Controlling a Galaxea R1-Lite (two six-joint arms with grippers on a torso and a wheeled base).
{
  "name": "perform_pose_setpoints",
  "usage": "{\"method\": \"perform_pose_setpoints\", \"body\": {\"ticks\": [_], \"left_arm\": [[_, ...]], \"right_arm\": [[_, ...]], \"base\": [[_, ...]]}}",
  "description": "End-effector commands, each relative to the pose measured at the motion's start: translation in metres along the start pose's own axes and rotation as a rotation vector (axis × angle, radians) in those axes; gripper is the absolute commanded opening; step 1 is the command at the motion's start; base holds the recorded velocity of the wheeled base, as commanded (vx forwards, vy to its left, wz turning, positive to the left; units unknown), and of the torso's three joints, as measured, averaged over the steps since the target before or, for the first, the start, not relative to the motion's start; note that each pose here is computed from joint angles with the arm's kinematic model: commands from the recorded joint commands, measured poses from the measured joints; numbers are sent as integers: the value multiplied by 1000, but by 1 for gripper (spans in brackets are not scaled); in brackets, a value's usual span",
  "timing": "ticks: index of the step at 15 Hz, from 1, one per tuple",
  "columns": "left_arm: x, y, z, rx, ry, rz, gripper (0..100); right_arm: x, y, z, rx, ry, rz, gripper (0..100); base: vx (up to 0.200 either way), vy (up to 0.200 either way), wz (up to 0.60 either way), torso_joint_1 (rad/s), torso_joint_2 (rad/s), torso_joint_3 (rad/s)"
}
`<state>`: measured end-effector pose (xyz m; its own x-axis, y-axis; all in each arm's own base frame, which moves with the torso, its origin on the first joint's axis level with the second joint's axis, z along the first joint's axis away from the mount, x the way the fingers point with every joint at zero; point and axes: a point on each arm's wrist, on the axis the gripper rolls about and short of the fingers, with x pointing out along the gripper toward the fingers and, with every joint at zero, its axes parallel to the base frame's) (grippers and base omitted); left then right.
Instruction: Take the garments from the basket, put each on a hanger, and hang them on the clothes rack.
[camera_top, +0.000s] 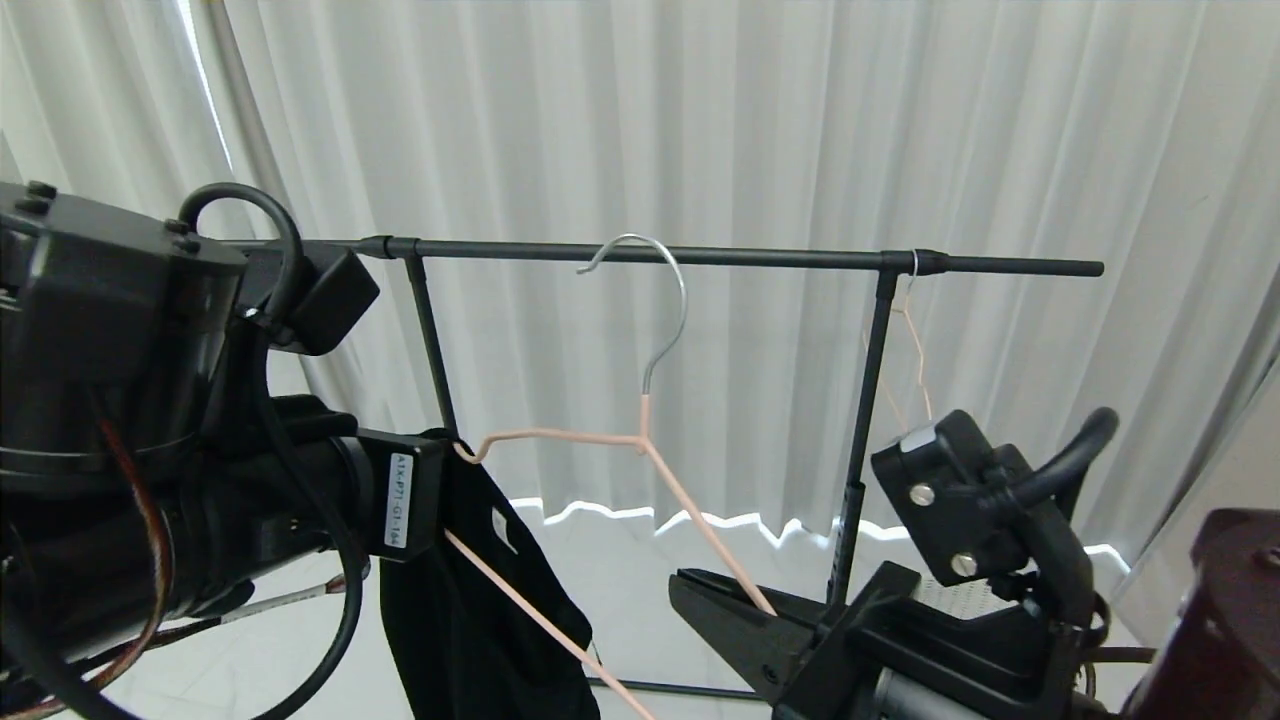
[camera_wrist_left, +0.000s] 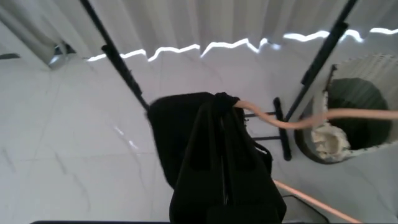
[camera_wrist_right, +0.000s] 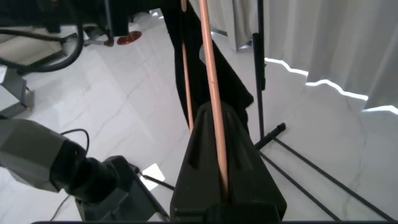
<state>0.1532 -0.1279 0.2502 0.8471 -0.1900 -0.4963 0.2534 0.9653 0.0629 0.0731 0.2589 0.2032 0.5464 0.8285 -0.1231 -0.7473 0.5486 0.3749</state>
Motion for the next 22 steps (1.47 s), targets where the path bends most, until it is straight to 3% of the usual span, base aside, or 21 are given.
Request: {"method": "perform_pose_setpoints", "body": {"ticks": [1, 8, 14, 15, 20, 22], "left_arm": [[-11, -8, 3, -5, -30, -58, 0], [-40, -32, 11, 19, -102, -227, 0], [-44, -33, 9, 25, -105, -241, 0], [-45, -32, 10, 24, -106, -241, 100], [-47, -32, 4, 34, -100, -252, 100], [-50, -23, -15, 65, -75, -249, 100]], "right_arm": [[20, 3, -10, -12, 20, -12, 0], [37, 6, -16, -84, 31, -19, 0], [36, 6, -12, -144, -29, -74, 0], [36, 6, -12, -162, -34, -77, 0], [37, 6, -4, -216, -108, -117, 0], [35, 4, -1, -234, -149, -167, 0]], "base": [[0, 0, 0, 0, 0, 0], [0, 0, 0, 0, 0, 0], [0, 0, 0, 0, 0, 0], [0, 0, 0, 0, 0, 0], [0, 0, 0, 0, 0, 0], [0, 0, 0, 0, 0, 0]]}}
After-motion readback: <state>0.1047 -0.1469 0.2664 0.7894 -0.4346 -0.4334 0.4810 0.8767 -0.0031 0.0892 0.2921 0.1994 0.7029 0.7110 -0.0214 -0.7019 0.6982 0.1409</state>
